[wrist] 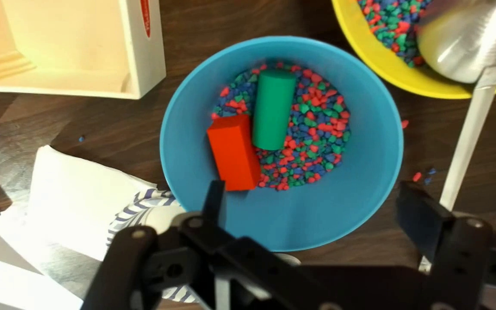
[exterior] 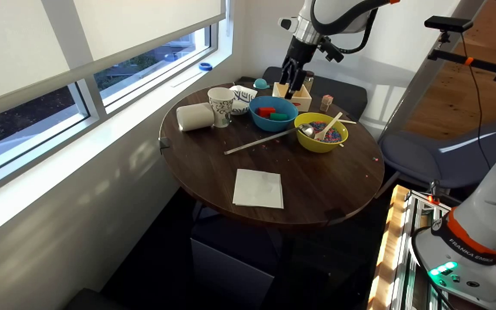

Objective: Pick up the red rectangular block from the blue bowl and put it in the square open box, pick up the green rectangular block from the blue bowl and put it in the square open box

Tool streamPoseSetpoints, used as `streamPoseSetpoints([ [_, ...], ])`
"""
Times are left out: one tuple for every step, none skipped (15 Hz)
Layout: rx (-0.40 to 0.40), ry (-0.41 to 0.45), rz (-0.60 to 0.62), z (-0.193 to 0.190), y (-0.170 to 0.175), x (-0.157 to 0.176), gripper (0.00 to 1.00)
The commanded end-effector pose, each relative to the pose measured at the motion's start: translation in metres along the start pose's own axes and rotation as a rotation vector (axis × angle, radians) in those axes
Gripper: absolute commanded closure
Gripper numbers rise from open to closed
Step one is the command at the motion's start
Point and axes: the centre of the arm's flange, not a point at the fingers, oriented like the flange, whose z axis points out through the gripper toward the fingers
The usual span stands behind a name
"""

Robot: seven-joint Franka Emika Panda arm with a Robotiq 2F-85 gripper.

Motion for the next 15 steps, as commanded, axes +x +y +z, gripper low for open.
streamPoseSetpoints([
  [0.000,-0.002,-0.003,0.002,0.002,0.002,0.00],
  [0.000,-0.002,-0.005,0.003,0.003,0.003,0.00],
  [-0.001,-0.001,-0.006,0.003,0.003,0.004,0.00],
  [-0.002,-0.001,-0.007,0.002,0.003,0.005,0.00],
  [-0.002,0.000,-0.008,0.002,0.003,0.005,0.00],
  [-0.002,0.000,-0.008,0.002,0.003,0.005,0.00],
  [-0.002,0.000,-0.008,0.002,0.003,0.005,0.00],
  [-0.002,0.000,-0.009,0.002,0.003,0.005,0.00],
  [0.013,0.006,-0.006,0.008,0.005,0.008,0.00],
  [0.029,0.003,-0.007,0.015,0.008,0.011,0.00],
  [0.045,0.004,-0.010,0.020,0.010,0.012,0.00],
  [0.067,0.012,-0.019,0.025,0.009,0.014,0.00],
  [0.070,0.014,-0.021,0.031,0.008,0.016,0.00],
  [0.060,0.017,-0.028,0.038,0.009,0.019,0.00],
  [0.061,0.021,-0.027,0.044,0.009,0.021,0.00],
])
